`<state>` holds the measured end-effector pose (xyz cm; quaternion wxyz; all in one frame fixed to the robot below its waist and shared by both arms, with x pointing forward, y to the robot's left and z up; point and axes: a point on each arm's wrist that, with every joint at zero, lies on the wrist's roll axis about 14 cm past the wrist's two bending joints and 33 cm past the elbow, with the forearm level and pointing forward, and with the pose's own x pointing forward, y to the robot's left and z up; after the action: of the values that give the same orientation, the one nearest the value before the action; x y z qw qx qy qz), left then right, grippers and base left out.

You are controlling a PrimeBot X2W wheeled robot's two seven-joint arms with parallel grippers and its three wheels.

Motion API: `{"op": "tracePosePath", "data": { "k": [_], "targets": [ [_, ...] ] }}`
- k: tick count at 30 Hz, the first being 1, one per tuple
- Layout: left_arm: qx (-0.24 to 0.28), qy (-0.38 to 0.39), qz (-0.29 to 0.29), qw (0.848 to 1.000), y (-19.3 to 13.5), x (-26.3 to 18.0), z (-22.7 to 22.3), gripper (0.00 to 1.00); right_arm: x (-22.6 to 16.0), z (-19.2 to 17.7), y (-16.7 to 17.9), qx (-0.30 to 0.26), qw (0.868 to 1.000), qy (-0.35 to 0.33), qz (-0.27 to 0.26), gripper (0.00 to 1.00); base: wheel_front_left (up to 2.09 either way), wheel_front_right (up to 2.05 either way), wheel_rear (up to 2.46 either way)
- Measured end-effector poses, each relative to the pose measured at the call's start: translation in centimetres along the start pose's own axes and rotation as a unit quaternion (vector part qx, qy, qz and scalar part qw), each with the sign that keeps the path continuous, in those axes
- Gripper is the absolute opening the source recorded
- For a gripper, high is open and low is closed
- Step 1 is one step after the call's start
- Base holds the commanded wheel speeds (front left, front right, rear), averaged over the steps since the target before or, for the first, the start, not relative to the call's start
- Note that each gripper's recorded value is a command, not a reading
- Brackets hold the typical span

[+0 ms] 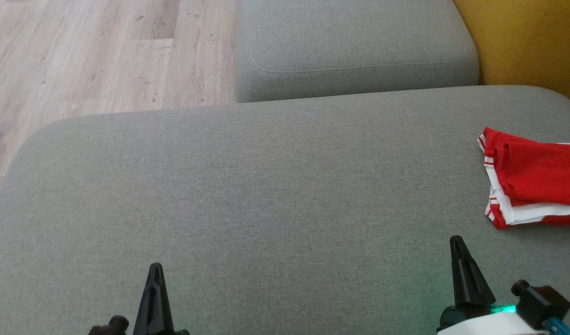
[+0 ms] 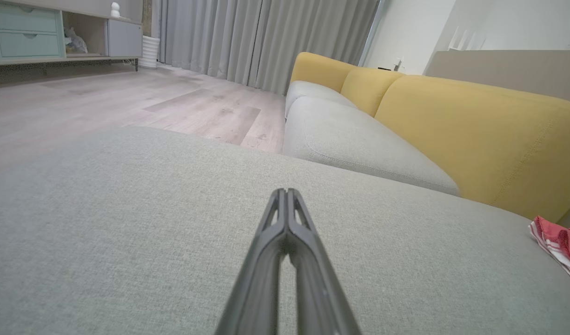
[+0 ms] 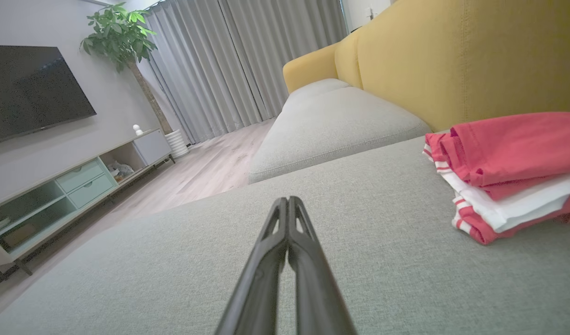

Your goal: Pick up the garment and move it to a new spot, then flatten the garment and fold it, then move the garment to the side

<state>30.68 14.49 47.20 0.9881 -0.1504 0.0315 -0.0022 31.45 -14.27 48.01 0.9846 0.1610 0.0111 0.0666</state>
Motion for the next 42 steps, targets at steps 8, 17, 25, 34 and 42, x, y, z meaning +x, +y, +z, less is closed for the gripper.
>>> {"op": "tracePosePath", "data": {
  "k": [8,17,25,34,42],
  "targets": [
    [-0.045,0.011,0.004,0.999,0.3,0.6,-0.2,0.0,0.2,-0.3,-0.6,0.045,0.999,0.007,-0.015,0.0,0.0,0.0,0.0],
    [-0.096,0.022,0.016,0.995,0.9,1.0,-0.4,0.0,0.7,0.0,-1.2,0.095,0.995,0.004,-0.028,0.0,0.0,0.0,0.0],
    [-0.135,0.03,0.018,0.99,1.1,1.3,-0.6,0.0,1.0,0.0,-1.8,0.134,0.99,0.004,-0.04,0.0,0.0,0.0,0.0],
    [-0.184,0.035,0.026,0.982,1.7,1.8,-0.6,0.0,1.5,0.3,-2.4,0.182,0.982,0.0,-0.049,0.0,0.0,0.0,0.0],
    [-0.227,0.041,0.029,0.973,1.9,2.3,-0.6,0.0,1.8,0.2,-3.0,0.225,0.973,0.003,-0.061,0.0,0.0,0.0,0.0]
  ]
}}
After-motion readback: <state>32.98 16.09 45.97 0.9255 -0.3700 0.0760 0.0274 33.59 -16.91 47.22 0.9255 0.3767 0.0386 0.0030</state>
